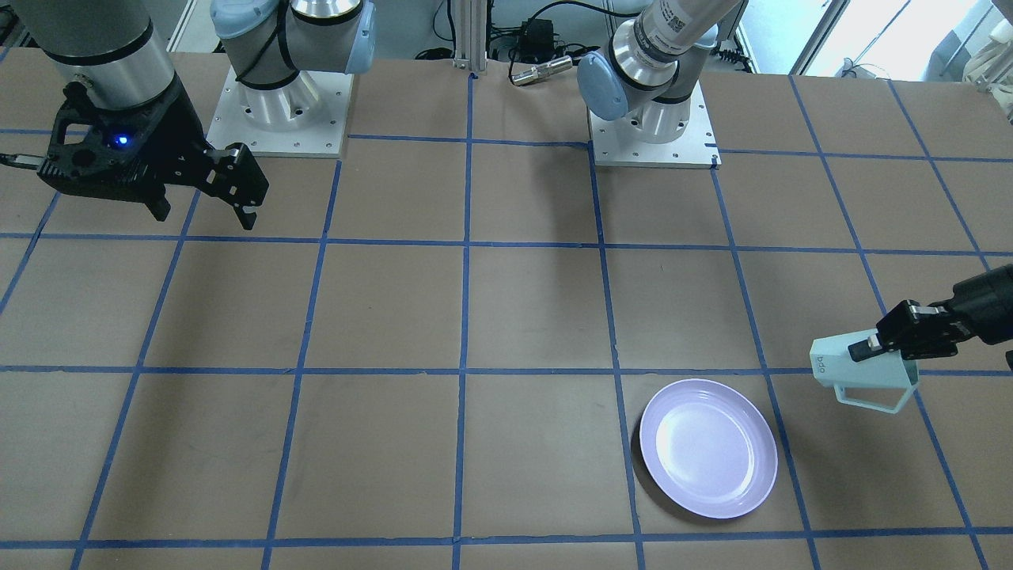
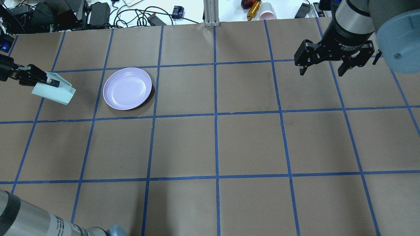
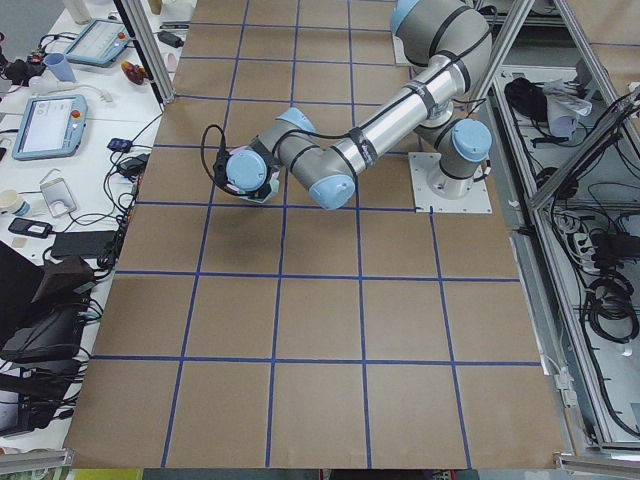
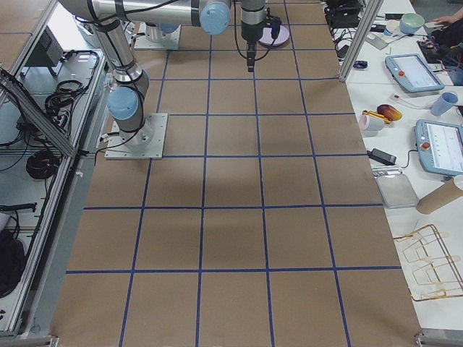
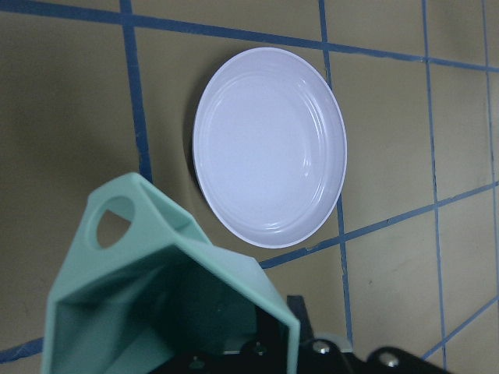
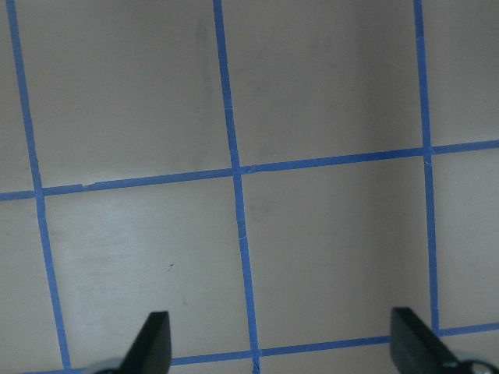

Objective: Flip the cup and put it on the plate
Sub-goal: 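Lift the cup with the left gripper and swing it toward the plate, then rotate the cup upright over the plate and lower it with the left gripper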

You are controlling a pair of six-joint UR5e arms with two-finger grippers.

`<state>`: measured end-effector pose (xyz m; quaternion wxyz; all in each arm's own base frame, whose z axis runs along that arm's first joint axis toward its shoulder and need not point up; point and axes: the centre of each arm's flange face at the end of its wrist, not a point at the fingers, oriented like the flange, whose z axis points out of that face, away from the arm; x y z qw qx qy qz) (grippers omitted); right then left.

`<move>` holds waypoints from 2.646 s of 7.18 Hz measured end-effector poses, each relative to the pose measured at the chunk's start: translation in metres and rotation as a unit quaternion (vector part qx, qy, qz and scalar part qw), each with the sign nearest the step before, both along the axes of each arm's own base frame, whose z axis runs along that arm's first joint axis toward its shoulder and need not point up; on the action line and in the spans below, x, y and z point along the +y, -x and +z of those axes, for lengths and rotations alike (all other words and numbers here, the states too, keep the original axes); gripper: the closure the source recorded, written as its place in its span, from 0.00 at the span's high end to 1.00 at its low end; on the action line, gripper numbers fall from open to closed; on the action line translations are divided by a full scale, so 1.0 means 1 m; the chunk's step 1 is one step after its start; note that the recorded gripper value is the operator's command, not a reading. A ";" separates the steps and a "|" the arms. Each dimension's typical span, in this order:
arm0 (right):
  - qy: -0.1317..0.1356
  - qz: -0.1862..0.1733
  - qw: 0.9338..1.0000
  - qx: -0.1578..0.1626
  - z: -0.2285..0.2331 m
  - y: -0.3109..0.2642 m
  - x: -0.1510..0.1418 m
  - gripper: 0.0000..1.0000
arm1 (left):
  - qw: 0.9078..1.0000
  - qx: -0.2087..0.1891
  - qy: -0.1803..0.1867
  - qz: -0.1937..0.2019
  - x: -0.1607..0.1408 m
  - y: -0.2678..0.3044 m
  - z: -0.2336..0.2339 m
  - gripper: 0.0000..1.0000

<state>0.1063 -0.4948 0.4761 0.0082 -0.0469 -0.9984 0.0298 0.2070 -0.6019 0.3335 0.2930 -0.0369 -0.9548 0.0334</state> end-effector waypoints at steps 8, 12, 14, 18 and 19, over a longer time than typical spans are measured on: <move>0.000 0.000 1.000 0.000 0.000 0.000 0.000 1.00 | 0.971 -0.209 0.064 -0.093 -0.051 0.163 0.008 0.00; 0.000 0.000 1.000 0.000 0.000 0.000 0.000 1.00 | 0.945 -0.279 0.111 -0.127 -0.047 0.221 -0.027 0.00; 0.000 0.000 1.000 0.000 0.000 0.000 0.000 1.00 | 0.940 -0.289 0.125 -0.133 -0.040 0.235 -0.044 0.00; 0.000 0.000 1.000 0.000 0.000 0.000 0.000 1.00 | 0.935 -0.293 0.146 -0.139 -0.030 0.252 -0.075 0.00; 0.000 0.000 1.000 0.000 0.000 0.000 0.000 1.00 | 0.934 -0.294 0.151 -0.138 -0.025 0.254 -0.083 0.00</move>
